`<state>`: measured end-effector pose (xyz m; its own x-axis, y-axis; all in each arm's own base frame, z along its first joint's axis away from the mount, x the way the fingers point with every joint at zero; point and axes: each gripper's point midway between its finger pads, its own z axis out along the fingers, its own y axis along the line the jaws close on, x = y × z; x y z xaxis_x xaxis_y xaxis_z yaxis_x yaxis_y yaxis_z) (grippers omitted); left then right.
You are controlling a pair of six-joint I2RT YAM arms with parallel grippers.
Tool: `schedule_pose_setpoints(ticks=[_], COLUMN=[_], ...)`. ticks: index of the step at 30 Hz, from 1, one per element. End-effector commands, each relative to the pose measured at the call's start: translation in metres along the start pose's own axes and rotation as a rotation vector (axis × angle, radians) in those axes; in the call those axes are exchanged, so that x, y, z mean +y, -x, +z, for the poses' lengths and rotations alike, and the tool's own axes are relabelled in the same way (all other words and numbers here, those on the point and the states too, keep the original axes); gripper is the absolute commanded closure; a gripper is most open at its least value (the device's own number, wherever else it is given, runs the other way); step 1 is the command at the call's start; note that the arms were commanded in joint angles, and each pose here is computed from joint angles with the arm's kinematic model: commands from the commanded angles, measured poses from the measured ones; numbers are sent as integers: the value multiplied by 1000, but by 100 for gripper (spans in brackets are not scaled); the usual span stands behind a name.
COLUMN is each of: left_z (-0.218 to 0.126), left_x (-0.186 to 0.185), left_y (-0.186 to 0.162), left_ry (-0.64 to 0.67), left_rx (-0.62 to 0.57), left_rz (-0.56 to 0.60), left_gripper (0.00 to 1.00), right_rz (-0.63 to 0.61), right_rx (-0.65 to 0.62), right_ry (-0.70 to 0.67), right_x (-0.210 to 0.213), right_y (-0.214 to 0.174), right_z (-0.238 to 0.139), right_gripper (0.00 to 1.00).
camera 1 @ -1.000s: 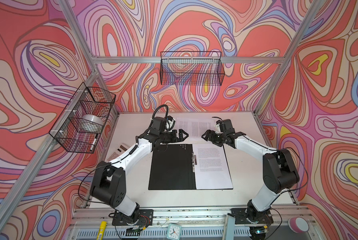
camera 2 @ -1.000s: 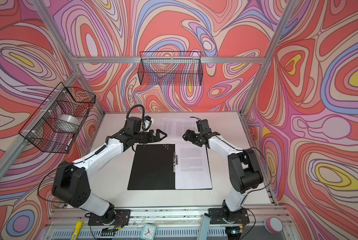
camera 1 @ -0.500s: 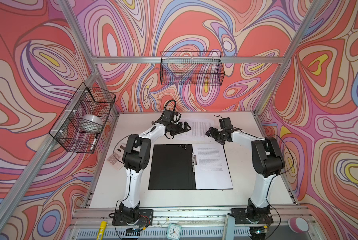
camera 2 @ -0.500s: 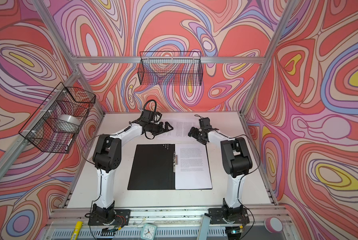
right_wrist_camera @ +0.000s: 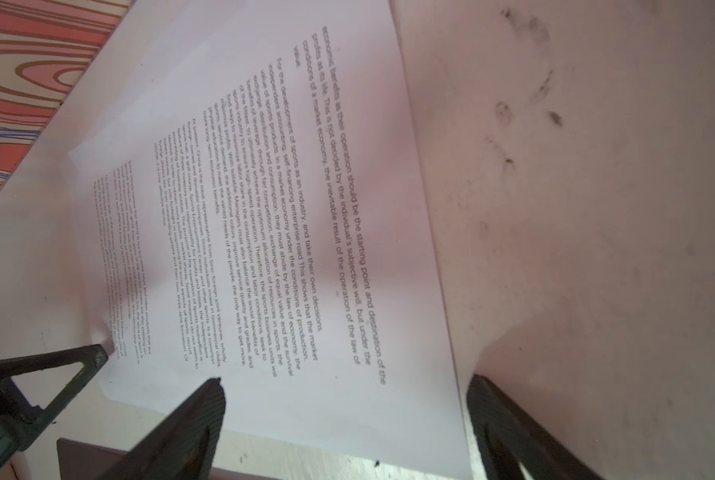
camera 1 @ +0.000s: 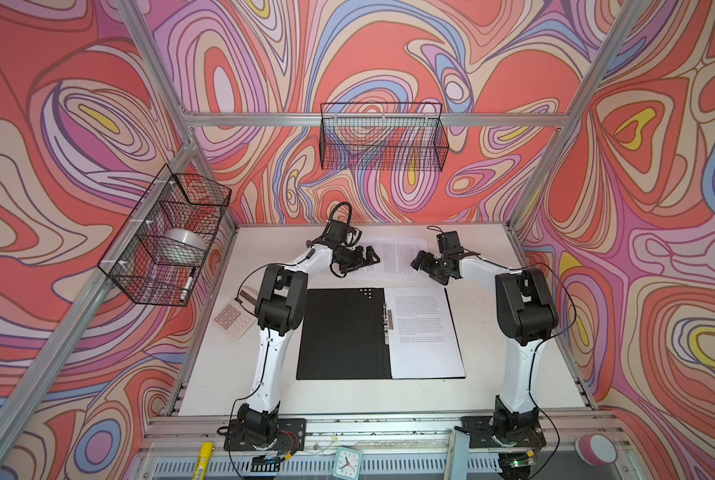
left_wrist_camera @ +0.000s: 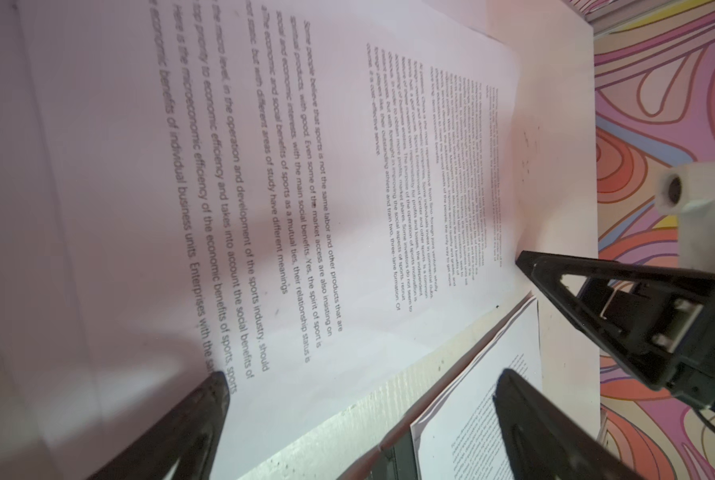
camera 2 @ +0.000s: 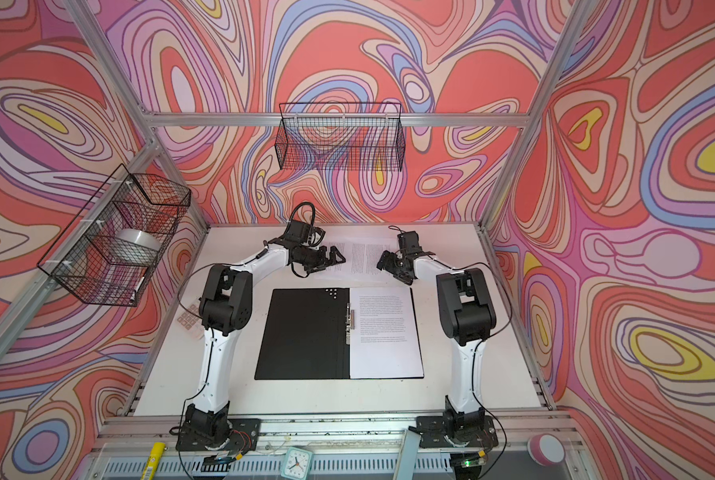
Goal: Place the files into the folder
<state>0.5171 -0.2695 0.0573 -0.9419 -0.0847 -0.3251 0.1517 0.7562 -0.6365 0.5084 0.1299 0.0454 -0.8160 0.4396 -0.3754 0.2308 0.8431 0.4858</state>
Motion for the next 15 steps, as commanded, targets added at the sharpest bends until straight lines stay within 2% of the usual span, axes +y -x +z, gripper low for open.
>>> schedule_pose_setpoints(ticks=[1,6,15], left_z=[9,12,15], left_x=[12,20,31], left_y=[-17,-29,-46], left_ry=[6,28,56], left_rx=[73,102,148], left_rz=[-16,-39,-81], left_gripper=[0,0,0], right_rz=[23,55,128], right_rx=[71,97,127], right_ry=[-46,-3,191], right_x=[-17,-11,27], right_y=[-16,-18,-7], right_z=[15,21,23], right_gripper=[4,5,5])
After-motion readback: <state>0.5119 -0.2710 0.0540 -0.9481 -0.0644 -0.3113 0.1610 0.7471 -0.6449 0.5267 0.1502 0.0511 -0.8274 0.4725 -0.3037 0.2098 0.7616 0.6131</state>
